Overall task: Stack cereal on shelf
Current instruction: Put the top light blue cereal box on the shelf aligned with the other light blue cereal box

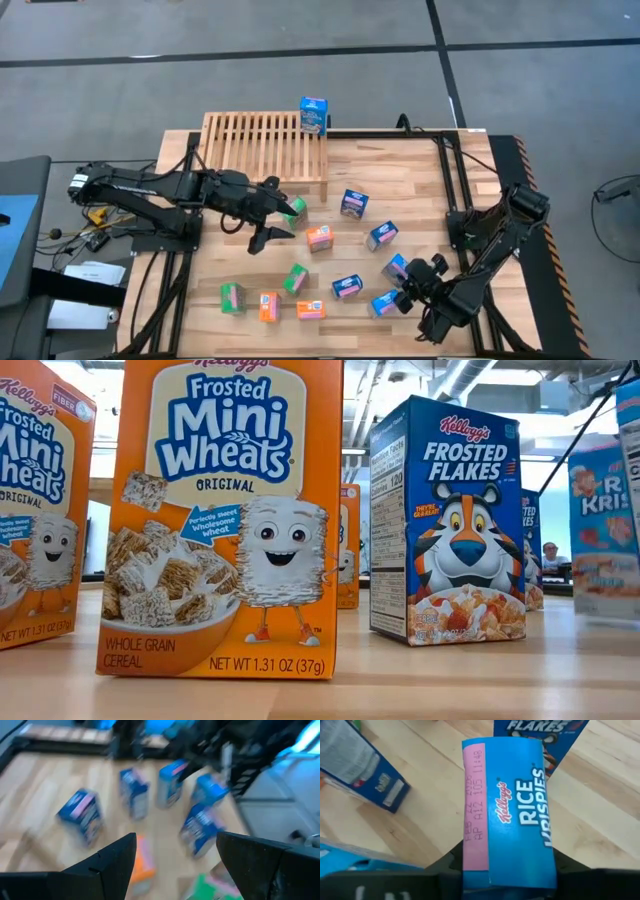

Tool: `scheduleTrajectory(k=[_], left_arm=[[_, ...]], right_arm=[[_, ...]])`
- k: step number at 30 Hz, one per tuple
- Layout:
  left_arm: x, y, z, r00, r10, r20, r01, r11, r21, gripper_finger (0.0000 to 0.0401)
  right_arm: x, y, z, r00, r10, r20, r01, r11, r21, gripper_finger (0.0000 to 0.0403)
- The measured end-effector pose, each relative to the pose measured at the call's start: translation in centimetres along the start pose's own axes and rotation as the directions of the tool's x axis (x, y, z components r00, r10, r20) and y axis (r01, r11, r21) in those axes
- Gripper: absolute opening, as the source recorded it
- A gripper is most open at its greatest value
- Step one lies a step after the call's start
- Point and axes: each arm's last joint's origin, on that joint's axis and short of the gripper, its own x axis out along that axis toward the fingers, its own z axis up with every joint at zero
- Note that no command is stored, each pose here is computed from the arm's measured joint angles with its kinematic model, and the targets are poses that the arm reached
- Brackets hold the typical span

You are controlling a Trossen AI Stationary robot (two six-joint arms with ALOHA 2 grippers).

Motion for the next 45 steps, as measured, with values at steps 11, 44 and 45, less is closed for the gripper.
scheduleTrajectory(k=[11, 44, 45], left_arm=[[1.0, 1.6, 2.5, 0.954, -0.193, 0.230, 0.205, 0.978, -0.029, 0.0264], [14.3, 8.7, 4.0, 0.885, -0.401, 0.238, 0.417, 0.909, -0.018, 0.0264], [14.3, 8.7, 3.9, 0.890, -0.389, 0.237, 0.404, 0.915, -0.016, 0.0264]], right_arm=[[-4.5, -3.4, 5.6, 0.984, 0.160, 0.073, -0.158, 0.987, -0.032, 0.0182], [-4.7, -4.8, 17.3, 0.878, 0.396, 0.269, -0.329, 0.907, -0.264, 0.0166], [-4.6, -4.8, 17.4, 0.878, 0.396, 0.270, -0.330, 0.908, -0.260, 0.0166]])
